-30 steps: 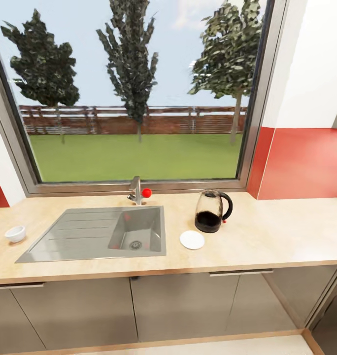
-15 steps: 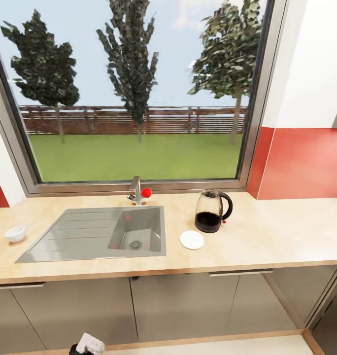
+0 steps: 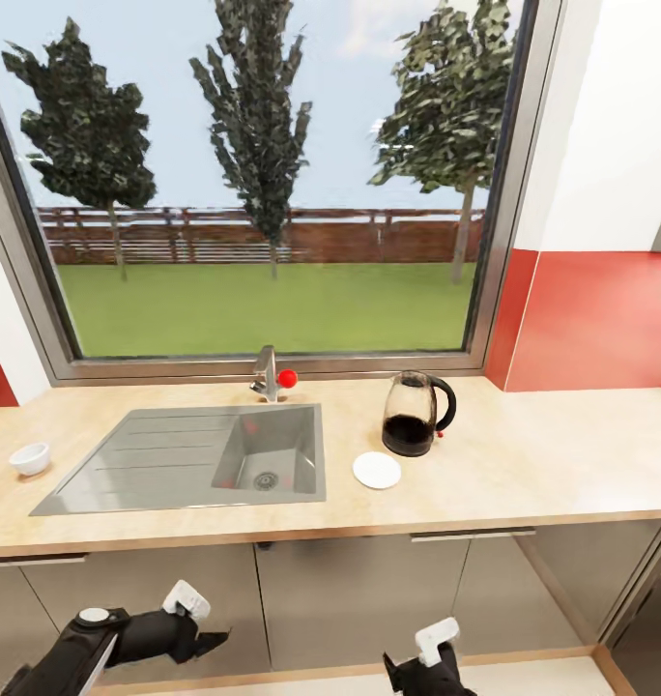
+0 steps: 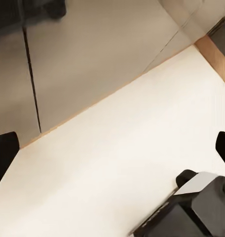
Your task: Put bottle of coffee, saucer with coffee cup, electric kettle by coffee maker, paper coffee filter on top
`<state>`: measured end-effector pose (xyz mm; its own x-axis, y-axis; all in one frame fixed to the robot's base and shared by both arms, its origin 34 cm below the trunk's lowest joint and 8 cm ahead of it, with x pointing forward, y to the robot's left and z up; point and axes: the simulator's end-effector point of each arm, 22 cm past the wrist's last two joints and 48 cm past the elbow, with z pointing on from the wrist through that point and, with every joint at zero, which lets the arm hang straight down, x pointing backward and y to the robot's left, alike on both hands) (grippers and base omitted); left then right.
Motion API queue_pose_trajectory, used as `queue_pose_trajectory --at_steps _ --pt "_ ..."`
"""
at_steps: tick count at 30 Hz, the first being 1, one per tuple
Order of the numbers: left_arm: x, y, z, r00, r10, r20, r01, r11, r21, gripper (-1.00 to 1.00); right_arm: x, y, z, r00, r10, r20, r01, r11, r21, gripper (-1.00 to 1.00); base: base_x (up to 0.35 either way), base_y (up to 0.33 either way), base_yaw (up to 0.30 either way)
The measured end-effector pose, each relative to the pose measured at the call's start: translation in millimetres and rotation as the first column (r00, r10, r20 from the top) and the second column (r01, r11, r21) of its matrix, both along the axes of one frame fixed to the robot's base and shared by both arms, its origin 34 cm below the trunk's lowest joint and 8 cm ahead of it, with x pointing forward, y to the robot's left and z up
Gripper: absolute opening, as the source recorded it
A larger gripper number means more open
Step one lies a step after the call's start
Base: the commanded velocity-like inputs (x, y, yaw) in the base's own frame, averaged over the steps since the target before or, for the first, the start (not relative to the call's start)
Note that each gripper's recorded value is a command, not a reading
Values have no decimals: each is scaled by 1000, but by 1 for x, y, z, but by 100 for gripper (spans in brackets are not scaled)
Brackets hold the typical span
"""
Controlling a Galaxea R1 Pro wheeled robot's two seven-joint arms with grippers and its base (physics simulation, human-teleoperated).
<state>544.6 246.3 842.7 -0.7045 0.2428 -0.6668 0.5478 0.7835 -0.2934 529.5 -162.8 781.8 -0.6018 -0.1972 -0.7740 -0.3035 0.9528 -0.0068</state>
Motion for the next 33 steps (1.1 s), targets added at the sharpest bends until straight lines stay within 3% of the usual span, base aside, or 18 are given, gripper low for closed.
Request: queue_pose_trajectory --at_steps 6,8,10,20,33 --pt "-1 -25 37 995 -98 -11 97 991 -90 100 8 20 16 998 52 30 -53 997 51 100 0 0 0" --pt "-7 -37 53 988 -151 -18 147 979 -141 100 7 30 19 996 84 33 -86 993 77 100 0 0 0" --pt "-14 -38 59 985 -172 -31 165 972 -168 100 5 34 20 995 100 30 -102 991 88 100 0 0 0" --pt "-14 -33 61 985 -167 -35 159 972 -171 100 2 75 26 993 118 30 -121 982 141 100 -212 0 0" --pt "-1 -35 75 986 -168 13 167 971 -172 100 12 79 40 992 107 66 -116 981 152 100 -187 0 0"
